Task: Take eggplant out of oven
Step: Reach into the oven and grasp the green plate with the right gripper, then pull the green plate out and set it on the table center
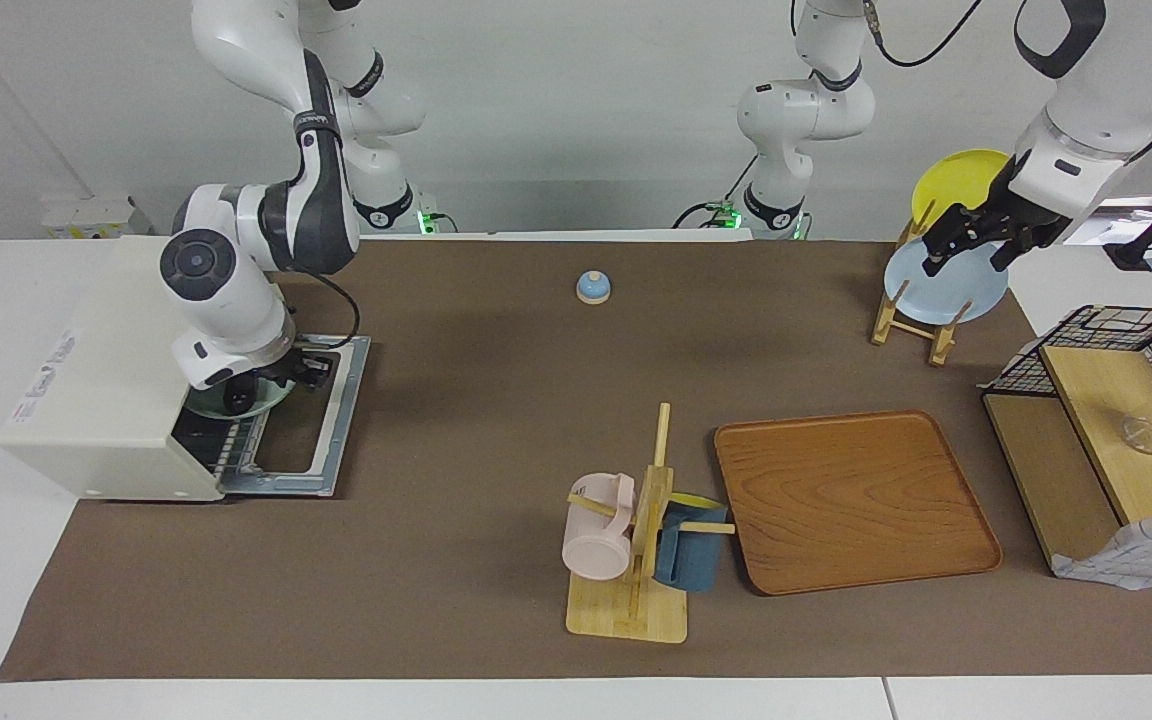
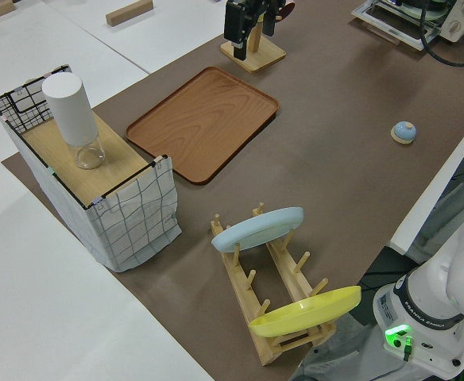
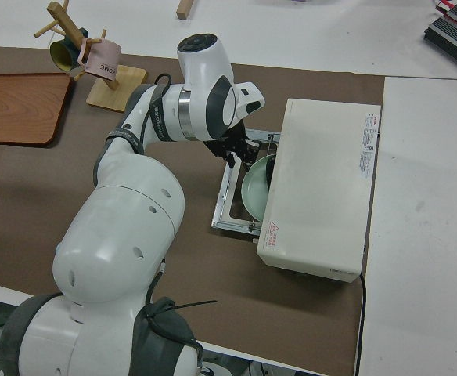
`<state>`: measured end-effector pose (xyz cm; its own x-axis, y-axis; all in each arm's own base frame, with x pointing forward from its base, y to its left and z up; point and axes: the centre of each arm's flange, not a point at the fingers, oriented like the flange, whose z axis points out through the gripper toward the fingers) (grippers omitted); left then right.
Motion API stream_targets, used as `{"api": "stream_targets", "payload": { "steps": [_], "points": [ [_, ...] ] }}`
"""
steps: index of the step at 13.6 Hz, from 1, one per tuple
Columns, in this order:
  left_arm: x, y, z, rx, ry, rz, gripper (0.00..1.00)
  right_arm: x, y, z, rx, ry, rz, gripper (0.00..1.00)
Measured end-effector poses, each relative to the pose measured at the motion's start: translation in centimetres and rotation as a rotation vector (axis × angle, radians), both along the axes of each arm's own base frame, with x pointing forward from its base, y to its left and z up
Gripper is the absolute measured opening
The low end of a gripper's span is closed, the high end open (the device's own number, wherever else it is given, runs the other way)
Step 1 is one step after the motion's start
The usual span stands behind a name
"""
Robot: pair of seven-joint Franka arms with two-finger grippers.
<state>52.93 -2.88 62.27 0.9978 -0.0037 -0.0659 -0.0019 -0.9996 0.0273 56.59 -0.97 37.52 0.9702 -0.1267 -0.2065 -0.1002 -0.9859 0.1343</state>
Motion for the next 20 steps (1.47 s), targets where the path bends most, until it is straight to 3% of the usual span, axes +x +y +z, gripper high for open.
{"api": "stream_targets", "payload": {
  "steps": [2, 3, 4, 5, 7, 8, 12, 16, 20],
  "points": [
    [-0.4, 0.2, -0.2, 0.002, 0.034, 0.002, 1.00, -0.5, -0.2, -0.6, -0.001, 0.008, 0.039, 0.40],
    [-0.4, 0.4, -0.2, 0.002, 0.036, 0.007, 1.00, -0.6, -0.3, -0.6, -0.005, 0.010, 0.054, 0.33],
    [-0.5, 0.6, -0.2, 0.001, 0.037, 0.010, 1.00, -0.7, -0.3, -0.5, -0.009, 0.010, 0.065, 0.33],
    [-0.5, 0.7, -0.2, 0.001, 0.037, 0.011, 1.00, -0.8, -0.4, -0.4, -0.011, 0.010, 0.073, 0.23],
    [-0.5, 0.7, -0.2, 0.001, 0.037, 0.011, 1.00, -0.8, -0.4, -0.4, -0.010, 0.011, 0.081, 0.17],
    [-0.5, 0.7, -0.2, 0.001, 0.037, 0.011, 1.00, -0.8, -0.4, -0.4, -0.010, 0.012, 0.086, 0.04],
    [-0.5, 0.7, -0.2, 0.002, 0.038, 0.011, 1.00, -0.7, 0.8, 0.6, -0.009, 0.000, 0.119, 0.02],
    [-0.5, 0.9, -0.2, 0.008, 0.038, 0.013, 1.00, -0.7, 13.1, 4.3, -0.064, -0.016, 0.096, 0.02],
    [0.1, 3.3, -0.7, 0.010, -0.001, 0.058, 1.00, -2.7, 33.8, 6.9, -0.069, -0.043, -0.110, 0.02]
  ]
}}
